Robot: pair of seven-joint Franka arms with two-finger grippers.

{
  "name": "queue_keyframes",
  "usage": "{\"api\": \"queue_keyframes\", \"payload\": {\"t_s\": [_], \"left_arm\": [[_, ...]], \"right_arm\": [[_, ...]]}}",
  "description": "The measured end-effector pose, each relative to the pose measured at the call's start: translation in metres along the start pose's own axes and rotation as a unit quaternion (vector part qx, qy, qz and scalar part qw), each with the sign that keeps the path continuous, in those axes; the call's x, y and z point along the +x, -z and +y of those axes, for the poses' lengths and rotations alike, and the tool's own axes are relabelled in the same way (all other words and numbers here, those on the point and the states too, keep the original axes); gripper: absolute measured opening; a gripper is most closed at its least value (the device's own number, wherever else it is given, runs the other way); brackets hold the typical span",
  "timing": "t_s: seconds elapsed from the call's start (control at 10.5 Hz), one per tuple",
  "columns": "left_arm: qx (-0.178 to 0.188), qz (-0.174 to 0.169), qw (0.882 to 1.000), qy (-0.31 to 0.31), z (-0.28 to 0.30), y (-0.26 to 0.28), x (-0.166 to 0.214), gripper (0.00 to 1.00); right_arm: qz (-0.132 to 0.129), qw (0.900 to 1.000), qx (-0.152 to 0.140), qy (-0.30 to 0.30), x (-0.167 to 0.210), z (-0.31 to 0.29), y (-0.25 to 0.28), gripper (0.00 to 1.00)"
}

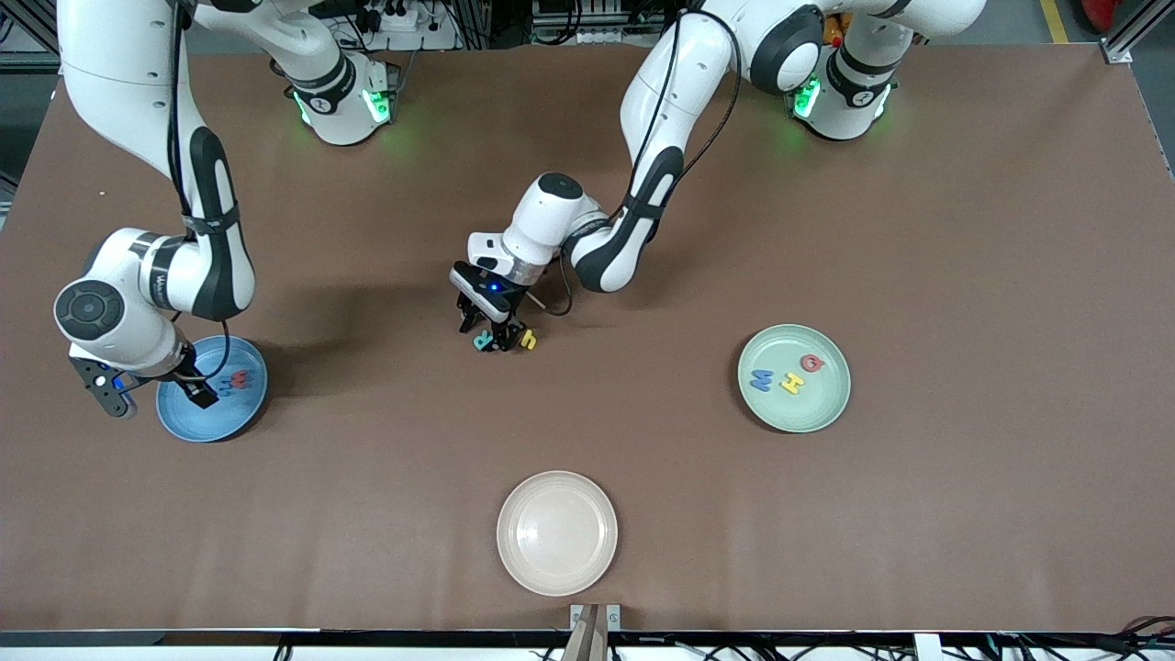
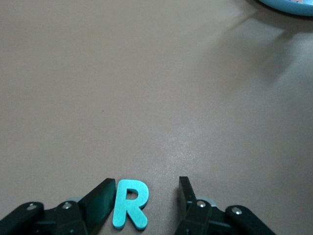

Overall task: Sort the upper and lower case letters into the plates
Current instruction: 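Lower the left gripper over the teal R, then close the left gripper on the teal R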

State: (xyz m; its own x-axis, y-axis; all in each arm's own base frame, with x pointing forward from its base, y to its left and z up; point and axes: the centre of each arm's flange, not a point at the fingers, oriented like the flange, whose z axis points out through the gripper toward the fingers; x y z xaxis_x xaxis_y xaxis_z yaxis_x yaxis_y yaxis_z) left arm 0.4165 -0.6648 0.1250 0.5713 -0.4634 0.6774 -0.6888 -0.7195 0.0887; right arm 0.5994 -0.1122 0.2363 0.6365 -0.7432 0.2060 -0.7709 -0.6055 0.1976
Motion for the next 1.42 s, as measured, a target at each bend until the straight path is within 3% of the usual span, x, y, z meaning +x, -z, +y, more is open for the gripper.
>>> {"api": "queue_keyframes", "payload": {"t_s": [0.09,0.28,0.47,0.95,1.04,1.42], "left_arm": [[-0.001,0.0,1.0,0.0,0.001,0.001,0.0,0.59],[-0.004,0.0,1.0,-0.001,0.008,0.003,0.0,0.37],[-0.005,0.0,1.0,0.0,0.008,0.004,0.0,0.32],[-0.003,-0.002,1.0,0.0,0.008,0.004,0.0,0.32],[0.001,-0.011,1.0,0.001,0.007,0.005,0.002,0.32],[0.058,-0.11,0.992,0.009,-0.006,0.019,0.023,0.32]], "right_arm": [[0.0,1.0,0.0,0.0,0.0,0.0,0.0,1.0],[0.0,1.0,0.0,0.0,0.0,0.0,0.0,1.0],[0.001,1.0,0.001,0.001,0.0,-0.001,0.001,1.0],[0.002,1.0,0.003,0.006,-0.003,-0.006,0.003,1.0],[0.003,1.0,0.006,0.009,-0.007,-0.013,0.006,1.0],[0.005,1.0,0.021,0.004,-0.057,-0.063,0.026,1.0]]}}
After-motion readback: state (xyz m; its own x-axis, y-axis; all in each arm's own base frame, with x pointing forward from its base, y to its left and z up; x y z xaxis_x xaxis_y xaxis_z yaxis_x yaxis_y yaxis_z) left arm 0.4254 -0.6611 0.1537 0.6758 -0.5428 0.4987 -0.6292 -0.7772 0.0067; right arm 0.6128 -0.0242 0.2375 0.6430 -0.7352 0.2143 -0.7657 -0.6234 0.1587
